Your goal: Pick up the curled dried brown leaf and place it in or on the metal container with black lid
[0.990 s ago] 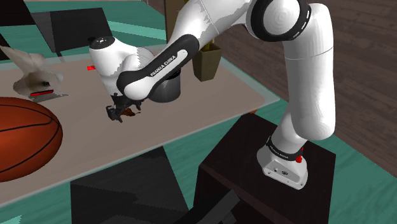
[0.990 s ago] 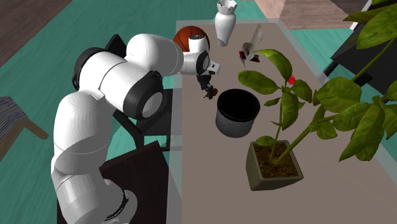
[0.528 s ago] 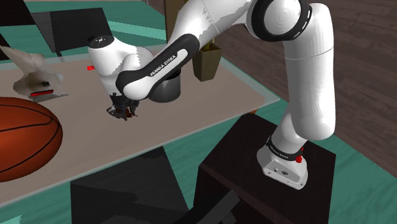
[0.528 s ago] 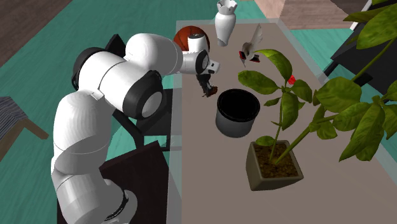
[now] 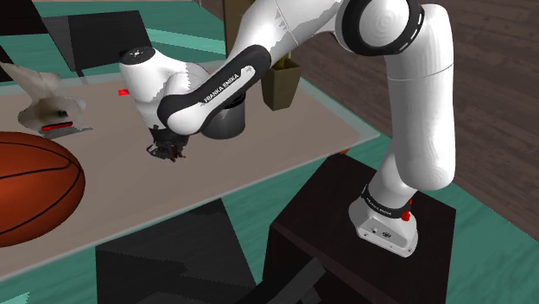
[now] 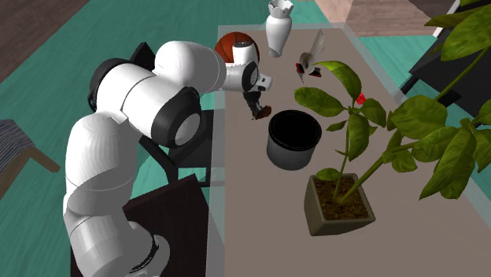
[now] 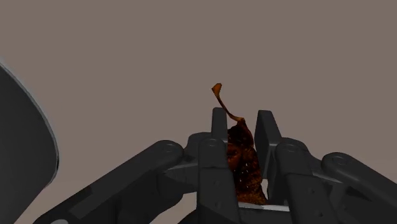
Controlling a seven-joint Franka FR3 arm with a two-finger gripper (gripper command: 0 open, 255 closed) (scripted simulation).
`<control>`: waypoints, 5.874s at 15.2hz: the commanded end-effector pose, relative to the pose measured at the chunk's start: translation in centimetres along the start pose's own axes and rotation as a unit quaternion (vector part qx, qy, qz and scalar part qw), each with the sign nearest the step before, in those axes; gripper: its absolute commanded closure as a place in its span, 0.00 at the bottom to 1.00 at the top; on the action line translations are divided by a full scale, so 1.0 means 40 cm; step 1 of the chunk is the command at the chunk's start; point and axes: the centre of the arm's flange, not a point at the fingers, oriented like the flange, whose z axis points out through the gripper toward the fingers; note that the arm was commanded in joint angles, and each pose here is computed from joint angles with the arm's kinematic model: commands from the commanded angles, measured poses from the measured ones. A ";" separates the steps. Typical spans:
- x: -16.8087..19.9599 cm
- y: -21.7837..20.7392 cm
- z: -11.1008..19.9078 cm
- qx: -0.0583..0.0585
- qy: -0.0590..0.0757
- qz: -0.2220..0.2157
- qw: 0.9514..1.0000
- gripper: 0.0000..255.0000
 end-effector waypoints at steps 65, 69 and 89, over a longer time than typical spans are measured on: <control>0.134 0.638 -0.369 -0.002 -0.003 0.001 1.000 1.00; 0.126 0.633 -0.317 -0.002 -0.003 0.001 1.000 1.00; 0.123 0.630 -0.416 -0.002 -0.003 0.001 1.000 0.00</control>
